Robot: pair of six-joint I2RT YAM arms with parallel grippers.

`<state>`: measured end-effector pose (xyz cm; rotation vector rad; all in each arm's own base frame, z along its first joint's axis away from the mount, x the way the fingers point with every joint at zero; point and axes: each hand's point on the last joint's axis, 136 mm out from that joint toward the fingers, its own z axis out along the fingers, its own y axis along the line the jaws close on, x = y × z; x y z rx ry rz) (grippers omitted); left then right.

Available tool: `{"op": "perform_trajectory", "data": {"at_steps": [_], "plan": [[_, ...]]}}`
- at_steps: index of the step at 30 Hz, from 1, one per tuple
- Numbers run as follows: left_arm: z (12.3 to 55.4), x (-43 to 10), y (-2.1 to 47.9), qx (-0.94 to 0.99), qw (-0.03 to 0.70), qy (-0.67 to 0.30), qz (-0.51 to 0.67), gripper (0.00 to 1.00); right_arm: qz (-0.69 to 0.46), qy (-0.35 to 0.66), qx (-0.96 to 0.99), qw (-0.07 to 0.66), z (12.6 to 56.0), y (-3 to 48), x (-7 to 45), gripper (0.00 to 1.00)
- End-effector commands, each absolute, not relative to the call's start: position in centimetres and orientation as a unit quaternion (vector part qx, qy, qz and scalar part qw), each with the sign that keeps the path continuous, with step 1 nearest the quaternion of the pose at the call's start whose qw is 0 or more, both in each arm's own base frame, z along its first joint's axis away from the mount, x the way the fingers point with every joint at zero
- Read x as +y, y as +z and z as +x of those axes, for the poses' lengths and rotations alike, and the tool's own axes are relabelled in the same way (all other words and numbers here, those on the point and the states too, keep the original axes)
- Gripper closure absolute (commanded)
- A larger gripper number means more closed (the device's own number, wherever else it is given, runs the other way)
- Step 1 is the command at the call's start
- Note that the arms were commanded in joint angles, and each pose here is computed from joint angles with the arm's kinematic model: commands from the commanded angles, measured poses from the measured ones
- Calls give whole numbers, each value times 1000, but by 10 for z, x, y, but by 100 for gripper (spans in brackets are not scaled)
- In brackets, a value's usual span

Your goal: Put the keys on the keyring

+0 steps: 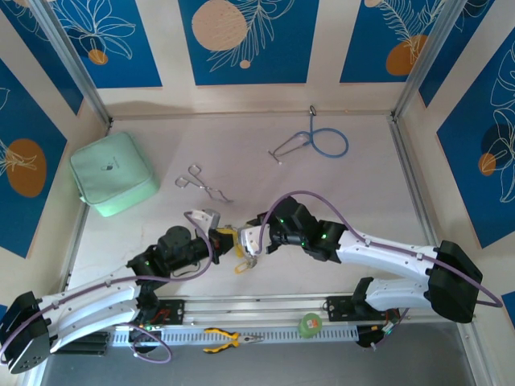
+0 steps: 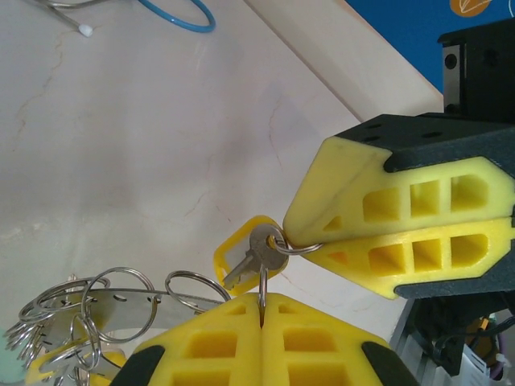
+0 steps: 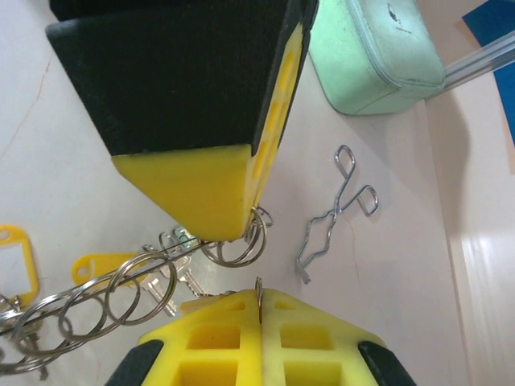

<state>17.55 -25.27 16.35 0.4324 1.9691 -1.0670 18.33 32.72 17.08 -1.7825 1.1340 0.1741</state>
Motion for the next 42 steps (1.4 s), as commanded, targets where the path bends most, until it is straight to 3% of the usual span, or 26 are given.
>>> {"op": "perform_trajectory", "data": {"at_steps": [1,18,33,42], "plan": [[183,-256,190,770,432,-444,153,100,-729,71,453,507,185,180,335,100],[182,-257,190,766,432,-450,153,100,-734,74,453,501,184,175,341,100],[179,-261,197,747,444,-464,171,100,-773,63,444,450,176,144,341,100],[173,-262,187,737,457,-451,214,100,-797,187,450,357,130,139,328,100]]}}
